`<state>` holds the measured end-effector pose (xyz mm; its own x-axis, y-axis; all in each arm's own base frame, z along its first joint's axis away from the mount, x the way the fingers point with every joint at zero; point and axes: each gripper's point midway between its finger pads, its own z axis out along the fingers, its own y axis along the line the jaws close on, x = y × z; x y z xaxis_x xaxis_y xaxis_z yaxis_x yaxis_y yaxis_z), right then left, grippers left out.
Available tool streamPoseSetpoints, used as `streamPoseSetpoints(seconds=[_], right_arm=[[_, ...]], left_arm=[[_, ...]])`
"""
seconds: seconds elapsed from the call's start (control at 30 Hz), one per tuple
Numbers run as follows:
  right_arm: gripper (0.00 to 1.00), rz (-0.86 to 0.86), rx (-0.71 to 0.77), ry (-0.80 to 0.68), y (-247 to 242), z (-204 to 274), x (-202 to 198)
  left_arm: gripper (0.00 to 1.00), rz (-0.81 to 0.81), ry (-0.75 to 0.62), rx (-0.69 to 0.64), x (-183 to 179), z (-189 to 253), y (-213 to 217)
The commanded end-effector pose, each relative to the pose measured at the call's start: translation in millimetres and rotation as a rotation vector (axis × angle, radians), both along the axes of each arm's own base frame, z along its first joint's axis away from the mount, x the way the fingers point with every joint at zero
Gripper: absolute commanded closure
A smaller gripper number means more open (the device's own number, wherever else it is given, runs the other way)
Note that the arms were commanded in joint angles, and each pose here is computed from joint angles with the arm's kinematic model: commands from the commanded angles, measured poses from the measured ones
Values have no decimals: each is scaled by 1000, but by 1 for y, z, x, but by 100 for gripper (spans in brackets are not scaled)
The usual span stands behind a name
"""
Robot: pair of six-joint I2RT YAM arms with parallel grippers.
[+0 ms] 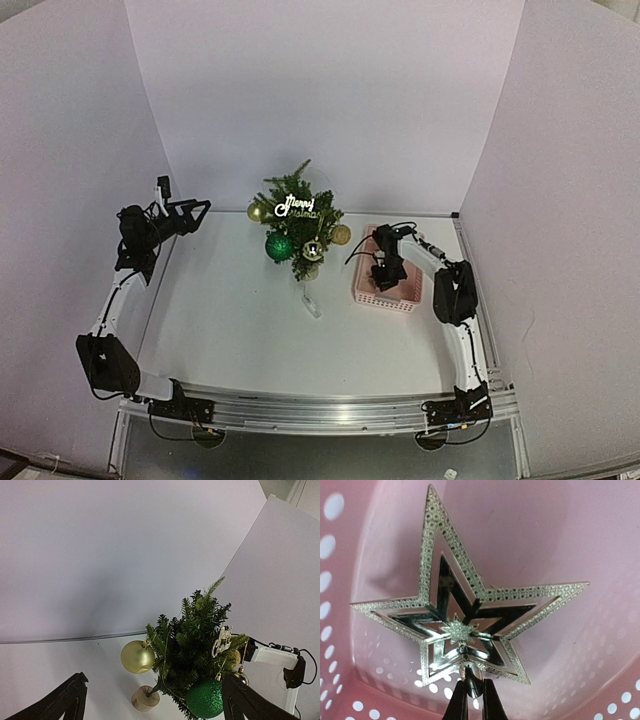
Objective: Decorate the small christmas tree
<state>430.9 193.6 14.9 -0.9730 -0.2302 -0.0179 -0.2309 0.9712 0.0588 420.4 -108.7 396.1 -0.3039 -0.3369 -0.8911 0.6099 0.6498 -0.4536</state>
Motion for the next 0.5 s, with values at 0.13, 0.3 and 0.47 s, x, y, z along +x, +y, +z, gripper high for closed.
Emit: streamPoseSetpoints(seconds=[0.13,0.3,0.47], right_arm=[[100,-60,-27,-78,-24,27,0],[100,-71,-62,-86,-40,37,-13],[100,-74,-85,-74,-58,42,-27]], left_arm=[[6,3,-67,-3,-8,19,2],[6,-1,-75,-6,-9,20,2],[6,-5,-80,-7,-9,22,1]])
